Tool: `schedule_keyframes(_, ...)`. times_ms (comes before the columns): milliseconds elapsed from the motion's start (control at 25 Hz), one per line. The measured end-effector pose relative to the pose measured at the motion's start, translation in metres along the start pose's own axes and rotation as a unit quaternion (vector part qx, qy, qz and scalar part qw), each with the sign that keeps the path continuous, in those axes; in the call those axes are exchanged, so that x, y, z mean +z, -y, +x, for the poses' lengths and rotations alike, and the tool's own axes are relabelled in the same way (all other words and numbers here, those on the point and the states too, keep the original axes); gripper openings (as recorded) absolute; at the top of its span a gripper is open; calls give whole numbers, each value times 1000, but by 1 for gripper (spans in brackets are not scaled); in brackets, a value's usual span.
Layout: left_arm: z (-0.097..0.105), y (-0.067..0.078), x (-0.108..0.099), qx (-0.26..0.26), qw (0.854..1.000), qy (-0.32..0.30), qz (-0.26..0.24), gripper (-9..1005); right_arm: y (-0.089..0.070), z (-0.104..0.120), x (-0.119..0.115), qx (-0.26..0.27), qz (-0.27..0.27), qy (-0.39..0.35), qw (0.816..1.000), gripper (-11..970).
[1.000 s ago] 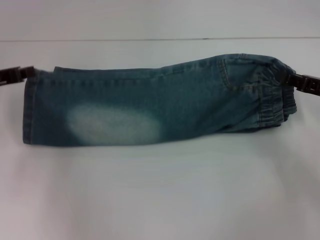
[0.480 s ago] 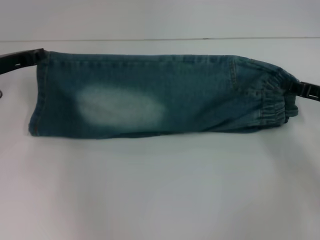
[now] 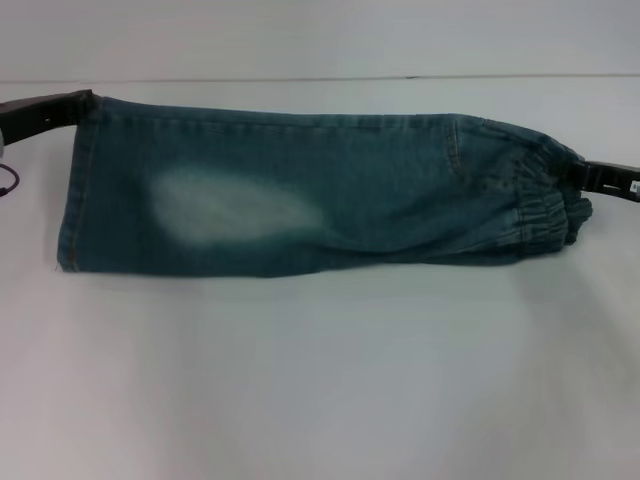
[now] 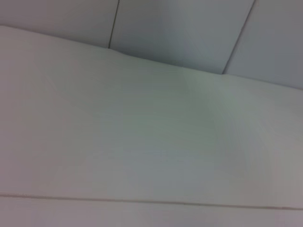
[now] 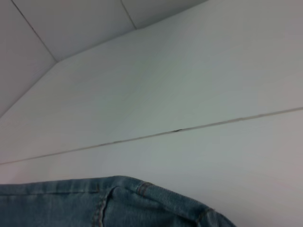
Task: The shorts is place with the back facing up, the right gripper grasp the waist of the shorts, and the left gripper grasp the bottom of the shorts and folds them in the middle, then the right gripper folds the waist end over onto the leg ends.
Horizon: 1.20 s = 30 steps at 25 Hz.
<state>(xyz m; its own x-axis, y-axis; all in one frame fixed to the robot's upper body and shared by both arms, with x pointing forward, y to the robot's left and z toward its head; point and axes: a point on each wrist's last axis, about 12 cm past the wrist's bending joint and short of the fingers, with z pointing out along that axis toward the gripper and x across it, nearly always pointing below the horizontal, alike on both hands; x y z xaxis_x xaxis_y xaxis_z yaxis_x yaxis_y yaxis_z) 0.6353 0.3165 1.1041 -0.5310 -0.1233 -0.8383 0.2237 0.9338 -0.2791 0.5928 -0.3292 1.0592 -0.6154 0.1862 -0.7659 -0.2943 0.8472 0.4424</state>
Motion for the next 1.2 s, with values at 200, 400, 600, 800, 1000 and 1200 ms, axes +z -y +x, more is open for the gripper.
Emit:
schedule_keyframes(200, 2, -1, 3, -5, 1000, -3, -3, 37, -4, -2, 4, -7, -6, -9, 1000, 63)
schedule_keyframes(400, 2, -1, 4, -4, 1000, 0, -10, 73, -5, -3, 4, -8, -7, -12, 1000, 66)
schedule_keyframes(600, 4, -1, 3, -7, 1000, 4, -10, 212, -2, -2, 3, -5, -1, -9, 1000, 202)
schedule_keyframes(800, 10, 1, -2, -9, 1000, 10, 17, 400, 4, -4, -7, 8, -4, 0, 1000, 413)
schedule_keyframes(1000, 19, 6, -14, 11, 997, 9, 79, 593, 10, -19, -27, 20, -28, 8, 999, 656)
schedule_keyframes(1200, 33, 23, -33, 62, 979, -11, 194, 852, 10, -41, -52, 10, -64, -9, 998, 854)
